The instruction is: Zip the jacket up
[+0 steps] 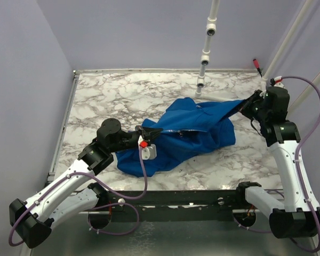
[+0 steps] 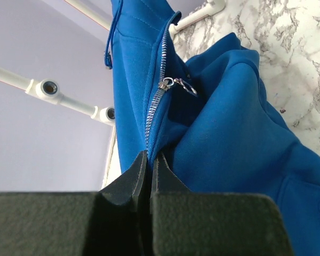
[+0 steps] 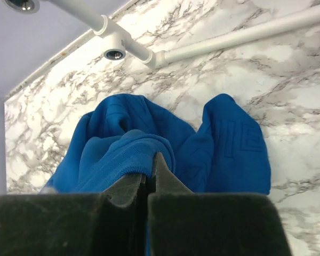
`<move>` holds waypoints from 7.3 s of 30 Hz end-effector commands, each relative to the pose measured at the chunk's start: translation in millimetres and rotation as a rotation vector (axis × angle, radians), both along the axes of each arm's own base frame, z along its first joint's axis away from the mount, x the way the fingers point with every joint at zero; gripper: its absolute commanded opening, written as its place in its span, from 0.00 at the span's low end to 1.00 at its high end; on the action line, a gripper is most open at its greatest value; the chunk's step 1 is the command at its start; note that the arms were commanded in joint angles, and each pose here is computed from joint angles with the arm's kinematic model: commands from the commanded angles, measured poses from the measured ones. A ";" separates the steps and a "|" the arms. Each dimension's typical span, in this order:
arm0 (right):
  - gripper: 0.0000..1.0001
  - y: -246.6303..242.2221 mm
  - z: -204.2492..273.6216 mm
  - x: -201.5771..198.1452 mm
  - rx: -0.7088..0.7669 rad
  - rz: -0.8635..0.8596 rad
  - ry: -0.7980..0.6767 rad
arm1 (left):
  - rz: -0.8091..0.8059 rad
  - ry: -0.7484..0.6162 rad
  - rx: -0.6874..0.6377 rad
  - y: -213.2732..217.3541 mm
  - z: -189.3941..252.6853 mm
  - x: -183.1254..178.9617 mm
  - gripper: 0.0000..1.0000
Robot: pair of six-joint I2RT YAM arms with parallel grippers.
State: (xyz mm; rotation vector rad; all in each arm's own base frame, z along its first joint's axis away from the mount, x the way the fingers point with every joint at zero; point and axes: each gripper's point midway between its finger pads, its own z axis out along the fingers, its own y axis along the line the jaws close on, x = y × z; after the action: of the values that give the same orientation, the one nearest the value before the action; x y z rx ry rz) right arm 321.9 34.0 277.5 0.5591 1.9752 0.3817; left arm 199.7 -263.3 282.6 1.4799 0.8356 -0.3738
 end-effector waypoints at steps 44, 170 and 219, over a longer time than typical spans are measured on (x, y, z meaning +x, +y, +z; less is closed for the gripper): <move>0.53 135.5 -86.3 -89.9 0.124 0.658 0.056 | 0.041 -0.110 -0.079 10.6 60.9 7.4 0.00; 1.00 256.8 62.8 -28.5 -0.010 0.996 -0.823 | -0.057 0.142 -0.209 9.5 115.8 -30.7 0.00; 0.69 211.7 -38.8 -23.6 -0.606 1.235 -0.316 | -0.015 -0.114 -0.030 38.7 102.0 -39.6 0.00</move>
State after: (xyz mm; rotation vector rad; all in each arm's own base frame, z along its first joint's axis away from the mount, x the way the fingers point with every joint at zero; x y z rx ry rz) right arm 292.1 258.3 226.6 -1.0934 1.7820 0.6159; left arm 167.3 -226.5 359.2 1.5115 0.8025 -0.3265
